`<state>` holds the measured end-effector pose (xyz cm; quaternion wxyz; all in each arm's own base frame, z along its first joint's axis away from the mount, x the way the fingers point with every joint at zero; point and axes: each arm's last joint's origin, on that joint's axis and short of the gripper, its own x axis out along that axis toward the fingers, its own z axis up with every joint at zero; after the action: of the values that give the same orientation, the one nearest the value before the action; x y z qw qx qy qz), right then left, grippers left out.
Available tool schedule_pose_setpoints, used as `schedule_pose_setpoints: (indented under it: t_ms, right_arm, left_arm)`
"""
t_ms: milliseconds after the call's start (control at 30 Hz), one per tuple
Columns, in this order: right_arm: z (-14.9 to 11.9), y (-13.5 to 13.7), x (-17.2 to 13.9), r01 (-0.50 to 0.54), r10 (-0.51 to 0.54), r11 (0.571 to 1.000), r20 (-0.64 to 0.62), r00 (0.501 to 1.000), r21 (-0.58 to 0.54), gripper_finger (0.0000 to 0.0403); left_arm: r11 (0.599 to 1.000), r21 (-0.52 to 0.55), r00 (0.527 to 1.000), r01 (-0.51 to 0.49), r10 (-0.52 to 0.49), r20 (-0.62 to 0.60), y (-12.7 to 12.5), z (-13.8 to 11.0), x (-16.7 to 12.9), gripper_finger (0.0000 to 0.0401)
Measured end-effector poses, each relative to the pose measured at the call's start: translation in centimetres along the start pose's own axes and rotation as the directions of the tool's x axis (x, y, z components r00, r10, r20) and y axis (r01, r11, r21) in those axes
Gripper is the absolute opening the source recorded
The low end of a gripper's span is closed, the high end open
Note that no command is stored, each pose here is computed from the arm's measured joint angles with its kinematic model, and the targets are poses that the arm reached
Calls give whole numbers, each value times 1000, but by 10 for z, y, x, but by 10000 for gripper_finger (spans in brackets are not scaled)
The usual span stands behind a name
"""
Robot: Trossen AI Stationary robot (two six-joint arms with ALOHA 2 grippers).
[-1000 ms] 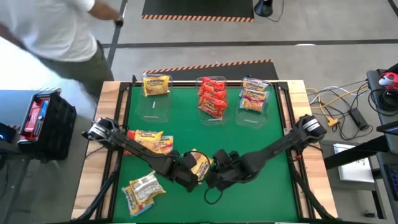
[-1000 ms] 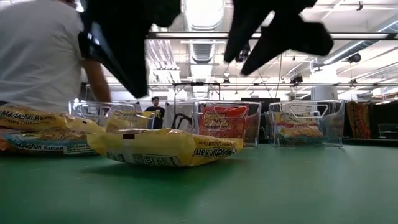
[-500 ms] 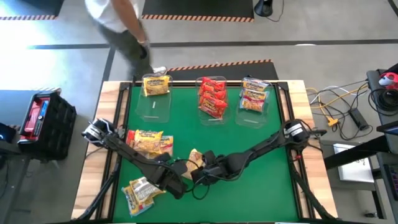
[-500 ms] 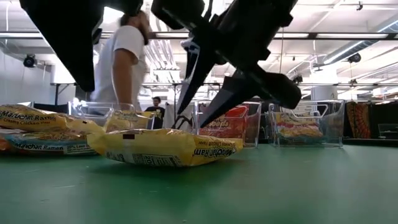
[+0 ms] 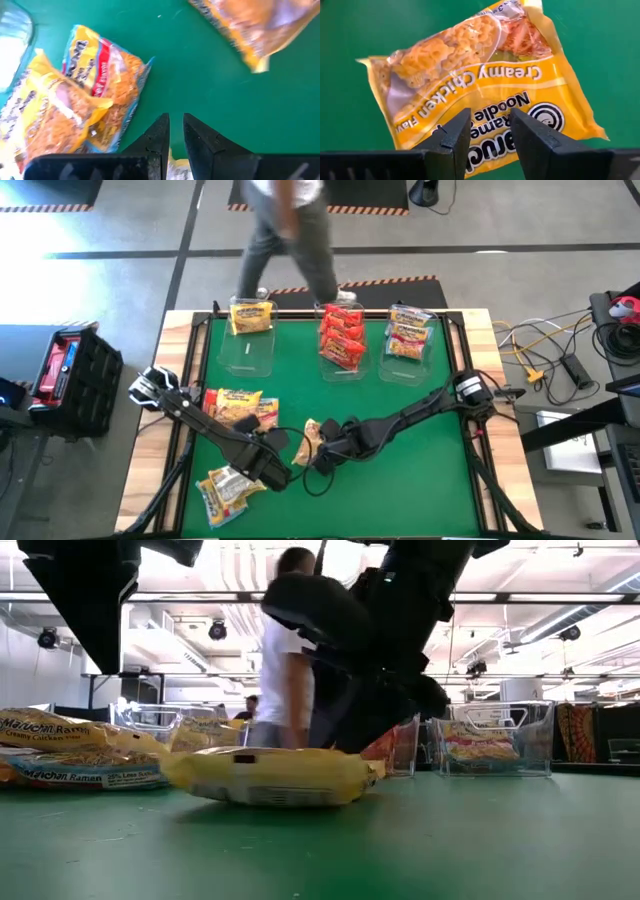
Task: Sort Maruchan noodles
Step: Put the yellow noodle pack into the left transparent bin
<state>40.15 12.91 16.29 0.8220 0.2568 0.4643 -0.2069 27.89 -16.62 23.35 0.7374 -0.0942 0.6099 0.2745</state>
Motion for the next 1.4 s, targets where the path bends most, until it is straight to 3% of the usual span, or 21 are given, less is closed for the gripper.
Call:
schedule_pose_setpoints:
  t_ms: [67,133,200,267,300,333,367,400,467,567,633,733,833,933,1133,1400]
  right_arm:
    - [0,-2,-1,2,-6,987,-20,1000,-163,130]
    - [1,-2,-2,-9,-1,935,-29,1000,-354,130]
    - [1,-2,-2,-15,-4,829,-32,999,-559,130]
    - [1,-3,-3,-17,-13,687,-35,999,-726,130]
    - [1,-4,-4,-16,-18,626,-35,999,-779,130]
    - [2,-3,-5,-15,-23,595,-36,999,-804,130]
    - [4,-3,-8,-15,-28,595,-39,999,-804,130]
    - [6,-3,-13,-18,-32,625,-49,998,-780,130]
    - [11,0,-25,-18,-15,746,-43,999,-666,130]
    - [20,2,-48,-42,43,943,-3,999,-330,130]
    - [21,4,-53,-58,59,995,7,998,-76,130]
    - [17,7,-49,-79,77,983,19,997,163,130]
    - [18,15,-46,-154,143,955,59,988,255,130]
    - [12,13,-33,-117,112,939,36,993,325,130]
    - [5,11,-19,-75,78,903,11,997,424,130]
    - [-3,6,-5,-21,26,913,-8,1000,407,130]
  left_arm:
    - [1000,-1,1000,-7,7,-4,2,1,0,38]
    - [1000,-4,1000,-13,13,-9,3,2,0,38]
    - [1000,-9,1000,-18,18,-12,4,3,1,38]
    - [1000,-15,1000,-20,19,-13,5,5,1,38]
    - [1000,-18,1000,-21,21,-15,6,6,2,38]
    - [1000,-20,1000,-21,20,-15,6,6,2,38]
    - [999,-24,1000,-21,21,-16,7,7,2,38]
    - [999,-26,1000,-23,23,-17,8,8,2,38]
    - [999,-27,999,-29,29,-20,10,8,1,38]
    - [999,-35,999,-38,38,-26,14,9,-1,38]
    - [998,-44,998,-47,46,-31,17,10,-2,38]
    - [997,-55,998,-54,52,-35,22,9,-5,38]
    - [997,-58,998,-50,48,-33,26,7,-7,38]
    - [997,-62,998,-53,51,-43,30,4,-6,38]
    - [995,-80,997,-58,54,-55,38,-4,-4,38]
    - [995,-76,997,-63,59,-58,48,-12,0,38]
